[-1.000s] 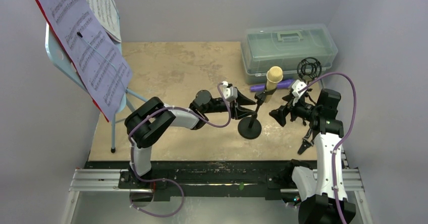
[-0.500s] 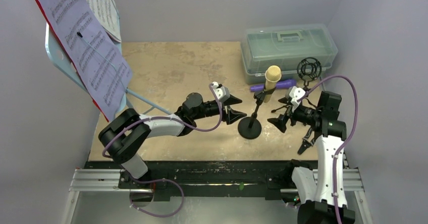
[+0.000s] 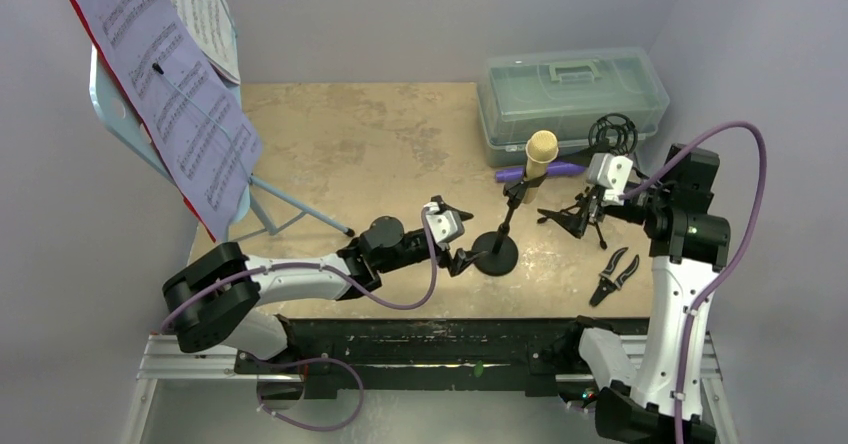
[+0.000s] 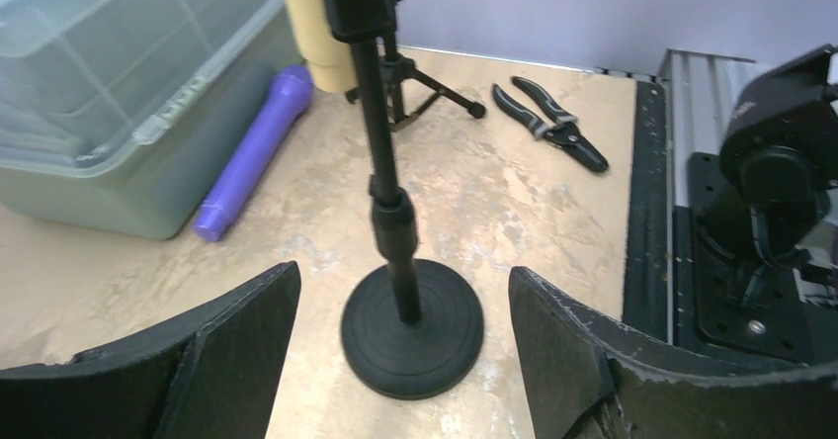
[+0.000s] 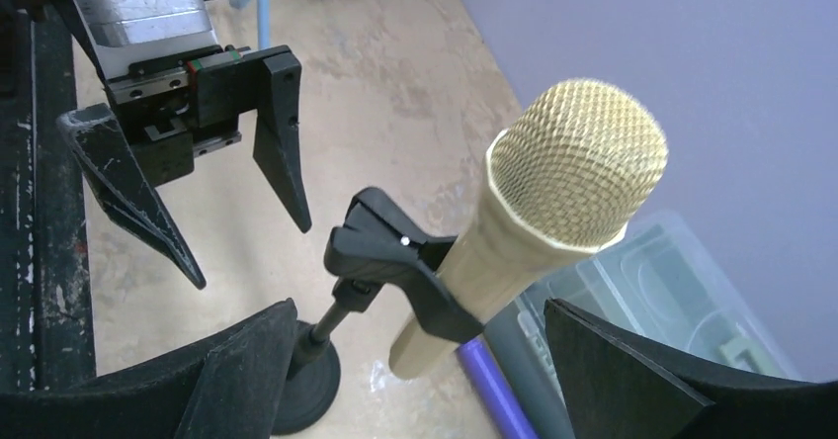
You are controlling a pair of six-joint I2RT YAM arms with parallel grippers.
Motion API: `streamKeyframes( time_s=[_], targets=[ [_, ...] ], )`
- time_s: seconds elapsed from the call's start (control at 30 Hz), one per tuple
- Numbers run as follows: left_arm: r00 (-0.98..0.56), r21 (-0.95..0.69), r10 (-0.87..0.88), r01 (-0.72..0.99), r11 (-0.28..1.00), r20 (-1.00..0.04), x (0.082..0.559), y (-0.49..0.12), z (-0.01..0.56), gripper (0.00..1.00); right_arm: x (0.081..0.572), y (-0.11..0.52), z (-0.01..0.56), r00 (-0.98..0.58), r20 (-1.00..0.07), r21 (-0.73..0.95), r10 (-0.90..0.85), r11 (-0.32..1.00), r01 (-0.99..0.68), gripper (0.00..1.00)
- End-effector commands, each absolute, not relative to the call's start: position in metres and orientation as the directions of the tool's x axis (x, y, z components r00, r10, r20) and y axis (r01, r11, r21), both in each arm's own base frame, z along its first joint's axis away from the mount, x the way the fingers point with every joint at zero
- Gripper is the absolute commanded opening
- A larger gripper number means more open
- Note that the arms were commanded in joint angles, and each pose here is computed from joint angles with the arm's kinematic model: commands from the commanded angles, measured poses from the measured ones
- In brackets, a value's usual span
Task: Pack up the instrument practice props
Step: Pick up the microphone from the microphone stand.
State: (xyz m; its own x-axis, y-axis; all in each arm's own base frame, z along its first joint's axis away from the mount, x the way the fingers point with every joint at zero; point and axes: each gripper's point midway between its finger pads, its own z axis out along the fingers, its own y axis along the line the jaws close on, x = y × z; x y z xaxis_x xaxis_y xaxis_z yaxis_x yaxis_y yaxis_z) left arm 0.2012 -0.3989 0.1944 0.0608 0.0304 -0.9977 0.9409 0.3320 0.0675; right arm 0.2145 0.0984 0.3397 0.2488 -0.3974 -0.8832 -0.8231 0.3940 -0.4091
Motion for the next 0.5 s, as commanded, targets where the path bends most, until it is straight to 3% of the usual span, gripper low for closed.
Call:
streamKeyframes(
  time_s=[0.0,0.23,0.47],
  targets=[
    [0.159,0.107,-0.078,0.885,0.453,-0.984,0.216,-0.382,0.24,0.8,0.211,0.113,0.365,0.324,-0.897,-0.415,-0.301,0.32,-0.852,0.99],
    [0.185,0.077,-0.179,0.87,0.487,-0.966,0.219,-0.382,0.276,0.84,0.231,0.115,0.4,0.354,-0.904,-0.418,-0.239,0.334,-0.845,0.99],
    [0.172,-0.005,-0.301,0.862,0.508,-0.938,0.222,-0.391,0.315,0.9,0.236,0.133,0.394,0.301,-0.938,-0.341,-0.174,0.295,-0.893,0.97]
  ],
)
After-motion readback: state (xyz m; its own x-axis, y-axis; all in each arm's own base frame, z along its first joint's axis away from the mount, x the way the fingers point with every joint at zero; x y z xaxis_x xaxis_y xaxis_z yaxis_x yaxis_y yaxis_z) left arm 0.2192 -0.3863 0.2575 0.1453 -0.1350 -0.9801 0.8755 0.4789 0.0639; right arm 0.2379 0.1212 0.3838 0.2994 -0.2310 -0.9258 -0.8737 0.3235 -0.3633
